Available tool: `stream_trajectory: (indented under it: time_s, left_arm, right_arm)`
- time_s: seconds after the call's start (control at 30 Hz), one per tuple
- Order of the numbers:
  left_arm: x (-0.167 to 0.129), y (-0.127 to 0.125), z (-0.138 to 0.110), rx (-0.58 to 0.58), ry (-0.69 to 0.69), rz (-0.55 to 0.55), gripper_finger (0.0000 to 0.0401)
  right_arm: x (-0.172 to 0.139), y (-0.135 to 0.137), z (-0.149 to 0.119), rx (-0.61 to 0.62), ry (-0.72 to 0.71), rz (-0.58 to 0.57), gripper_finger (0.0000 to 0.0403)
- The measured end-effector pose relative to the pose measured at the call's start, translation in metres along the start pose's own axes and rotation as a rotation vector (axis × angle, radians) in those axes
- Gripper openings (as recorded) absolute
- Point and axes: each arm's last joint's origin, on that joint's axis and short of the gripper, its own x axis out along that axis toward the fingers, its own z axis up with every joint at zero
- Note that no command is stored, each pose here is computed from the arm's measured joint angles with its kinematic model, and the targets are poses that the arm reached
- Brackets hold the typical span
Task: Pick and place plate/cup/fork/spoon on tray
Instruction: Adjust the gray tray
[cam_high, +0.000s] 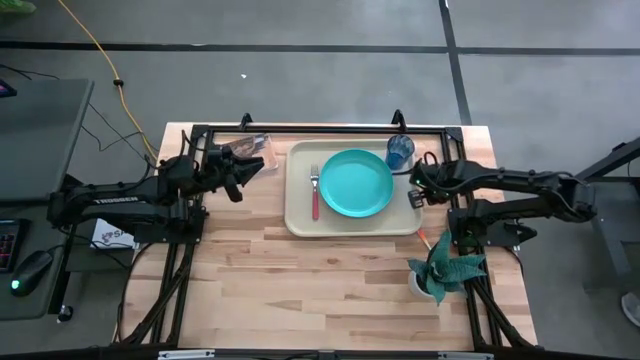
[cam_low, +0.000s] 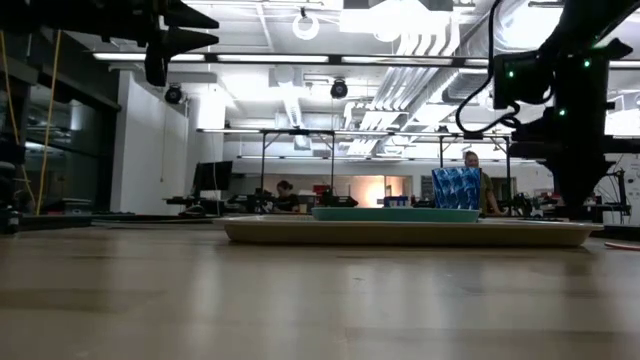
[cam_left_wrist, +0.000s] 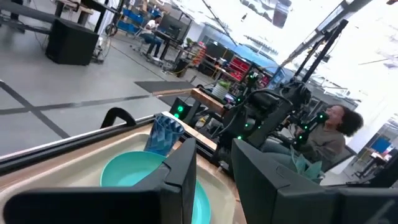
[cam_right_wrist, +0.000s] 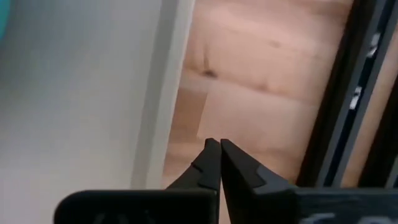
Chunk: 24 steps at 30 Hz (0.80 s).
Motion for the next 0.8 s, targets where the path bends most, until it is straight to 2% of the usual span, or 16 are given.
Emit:
stream_trajectory:
  time_s: [0.33,0.53,0.8]
  left_arm:
    - [0.000,0.000,0.000,-0.012,-0.002,0.007,0.0085]
    - [0.000,0.000,0.000,-0.012,-0.003,0.007,0.0085]
    - [0.000,-0.001,0.001,-0.031,-0.010,-0.013,0.0085]
  right_arm:
    - [0.026,-0.001,0.004,0.095,-0.130,0.051,0.0000]
    - [0.034,-0.007,0.000,0.151,-0.158,0.000,0.0000]
    - [0.035,0.005,0.005,0.173,-0.221,0.074,0.0000]
